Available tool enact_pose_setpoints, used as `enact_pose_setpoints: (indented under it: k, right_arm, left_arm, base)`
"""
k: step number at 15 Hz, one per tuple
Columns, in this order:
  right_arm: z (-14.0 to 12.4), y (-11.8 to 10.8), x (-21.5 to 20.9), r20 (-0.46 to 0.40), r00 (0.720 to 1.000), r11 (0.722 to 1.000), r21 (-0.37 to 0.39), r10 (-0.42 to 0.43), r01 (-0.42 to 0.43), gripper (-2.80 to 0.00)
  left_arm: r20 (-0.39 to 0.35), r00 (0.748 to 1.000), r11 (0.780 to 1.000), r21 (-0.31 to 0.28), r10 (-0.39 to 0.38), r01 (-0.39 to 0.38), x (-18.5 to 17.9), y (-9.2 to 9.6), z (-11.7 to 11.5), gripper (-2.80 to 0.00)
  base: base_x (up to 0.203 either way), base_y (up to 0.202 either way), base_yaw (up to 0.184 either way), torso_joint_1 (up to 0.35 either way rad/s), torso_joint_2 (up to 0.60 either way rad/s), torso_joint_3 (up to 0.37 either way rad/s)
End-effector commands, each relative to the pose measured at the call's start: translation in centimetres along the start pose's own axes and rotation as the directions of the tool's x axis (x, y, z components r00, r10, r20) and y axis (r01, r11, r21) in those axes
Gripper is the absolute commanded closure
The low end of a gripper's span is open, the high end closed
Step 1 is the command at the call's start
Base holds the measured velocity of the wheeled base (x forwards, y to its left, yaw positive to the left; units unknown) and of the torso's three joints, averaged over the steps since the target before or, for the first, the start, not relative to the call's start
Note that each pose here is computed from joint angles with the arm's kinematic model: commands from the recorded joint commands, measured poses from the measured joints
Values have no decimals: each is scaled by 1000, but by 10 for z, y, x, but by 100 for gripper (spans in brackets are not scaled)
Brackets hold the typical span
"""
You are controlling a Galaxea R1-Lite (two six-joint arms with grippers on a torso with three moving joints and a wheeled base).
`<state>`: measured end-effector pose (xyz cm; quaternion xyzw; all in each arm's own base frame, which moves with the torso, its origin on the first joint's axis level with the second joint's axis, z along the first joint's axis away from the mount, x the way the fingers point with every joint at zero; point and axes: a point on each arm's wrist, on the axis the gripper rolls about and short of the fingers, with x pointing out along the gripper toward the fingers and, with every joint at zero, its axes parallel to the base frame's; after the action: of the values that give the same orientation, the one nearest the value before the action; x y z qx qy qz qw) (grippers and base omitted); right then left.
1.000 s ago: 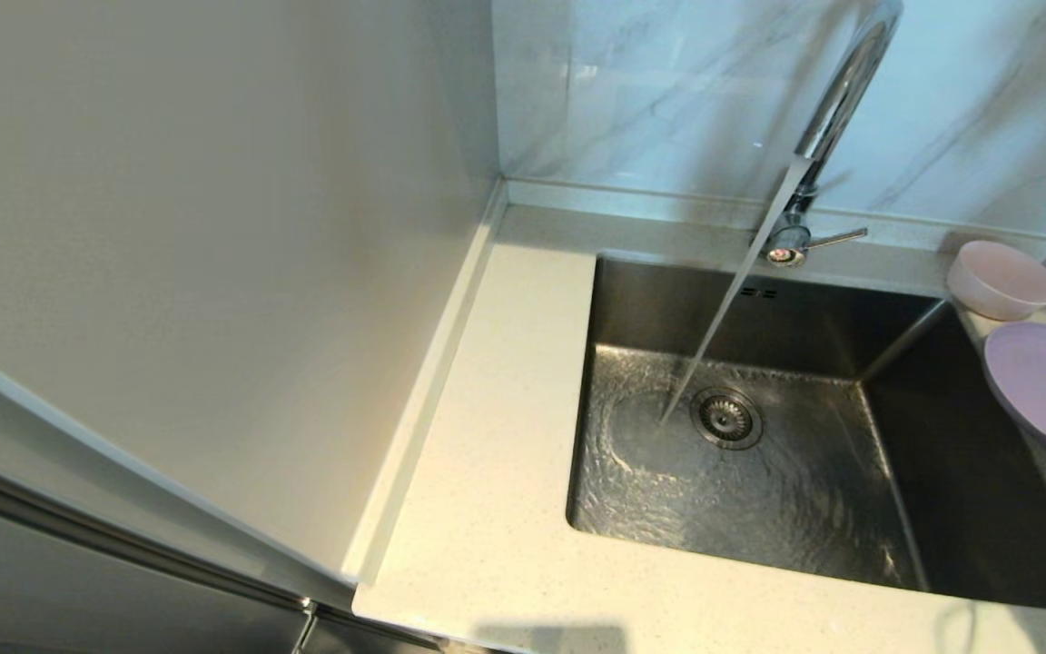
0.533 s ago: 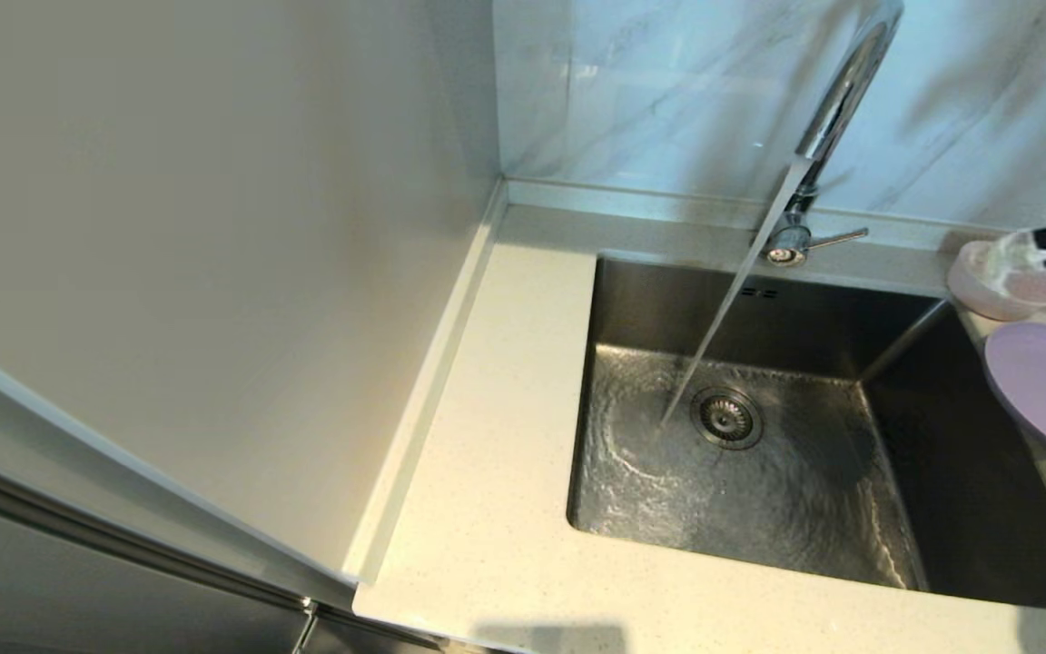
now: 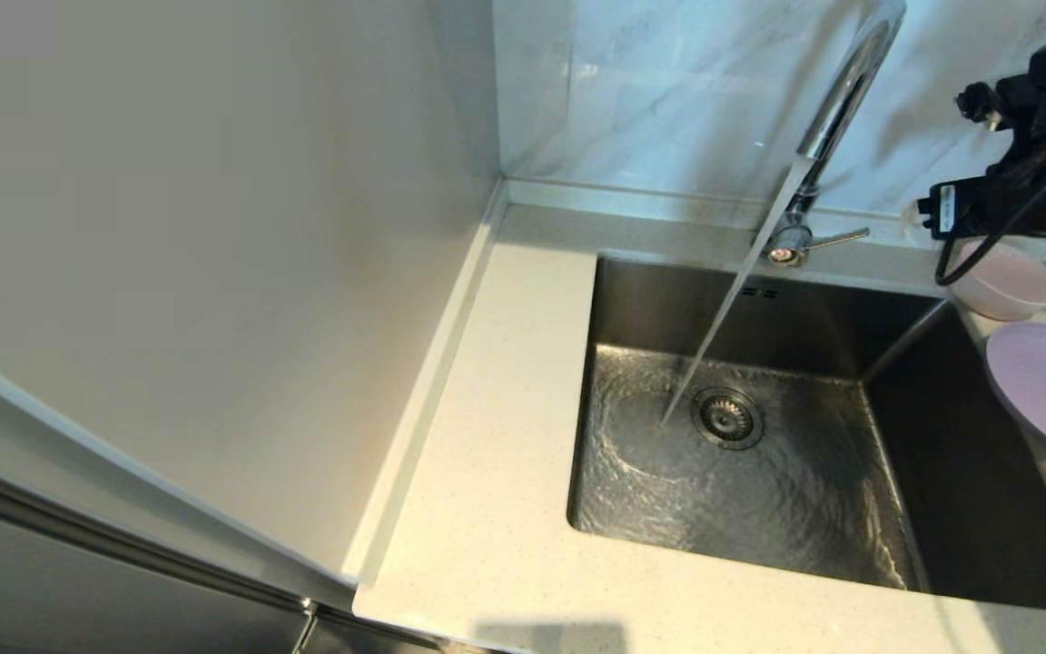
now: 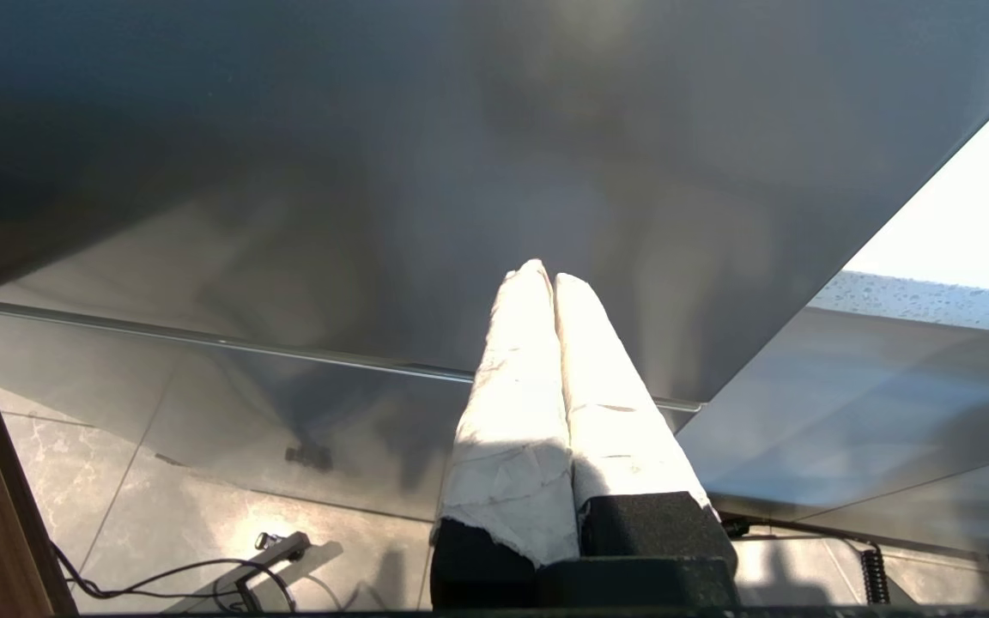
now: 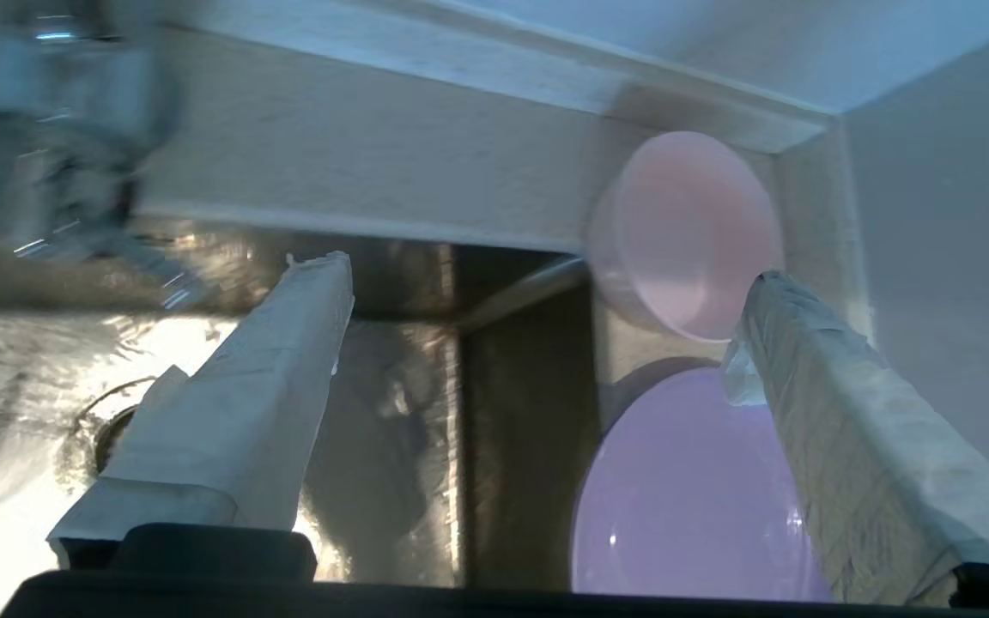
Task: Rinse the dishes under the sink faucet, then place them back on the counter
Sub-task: Pick up the bowl
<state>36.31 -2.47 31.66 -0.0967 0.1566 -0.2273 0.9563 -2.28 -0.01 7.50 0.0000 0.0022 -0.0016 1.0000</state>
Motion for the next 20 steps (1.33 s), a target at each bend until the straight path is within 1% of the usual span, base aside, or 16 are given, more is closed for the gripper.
enact_pose_setpoints:
  k: [1, 4, 5, 7, 8, 10, 12, 14, 16, 17, 20]
  right_arm:
    - [-9, 9, 26, -39, 999, 999, -14, -38, 37, -280]
    - [-17, 8, 45, -76, 983, 985, -25, -170, 169, -280]
    - [-20, 10, 50, -88, 977, 981, -32, -196, 194, -280]
    - [-26, 13, 58, -106, 972, 977, -43, -211, 208, -280]
    - [-30, 15, 64, -107, 966, 972, -44, -235, 231, -280]
    - [-33, 20, 75, -93, 959, 963, -38, -269, 267, -280]
    - [-31, 24, 87, -79, 953, 956, -19, -293, 293, -280]
    - [-34, 18, 101, -84, 935, 938, -6, -346, 346, -280]
    - [-41, 14, 110, -99, 927, 932, -9, -361, 362, -280]
    - [-43, 14, 113, -105, 925, 930, 10, -364, 367, -280]
    - [-51, 16, 121, -121, 923, 919, 114, -365, 378, -280]
  left_arm:
    - [0, 1000, 1000, 0, 0, 0, 0, 0, 0, 0]
    - [0, 1000, 1000, 0, -1, 1, 0, 0, 0, 0]
    - [0, 1000, 1000, 0, 0, 0, 0, 0, 0, 0]
    - [0, 1000, 1000, 0, 0, 0, 0, 0, 0, 0]
    - [0, 1000, 1000, 0, 0, 0, 0, 0, 0, 0]
    - [0, 1000, 1000, 0, 0, 0, 0, 0, 0, 0]
    - [0, 1000, 1000, 0, 0, 0, 0, 0, 0, 0]
    - [0, 1000, 1000, 0, 0, 0, 0, 0, 0, 0]
    - [0, 1000, 1000, 0, 0, 0, 0, 0, 0, 0]
    - [0, 1000, 1000, 0, -1, 1, 0, 0, 0, 0]
    - [0, 1000, 1000, 0, 0, 0, 0, 0, 0, 0]
  base:
    - [0, 0, 0, 0, 0, 0]
    - [0, 0, 0, 0, 0, 0]
    - [0, 0, 0, 0, 0, 0]
    - [0, 0, 0, 0, 0, 0]
    - [0, 0, 0, 0, 0, 0]
    - [0, 0, 0, 0, 0, 0]
    - [0, 0, 0, 0, 0, 0]
    - [0, 0, 0, 0, 0, 0]
    - [0, 0, 0, 0, 0, 0]
    - [0, 0, 0, 0, 0, 0]
    - [0, 0, 0, 0, 0, 0]
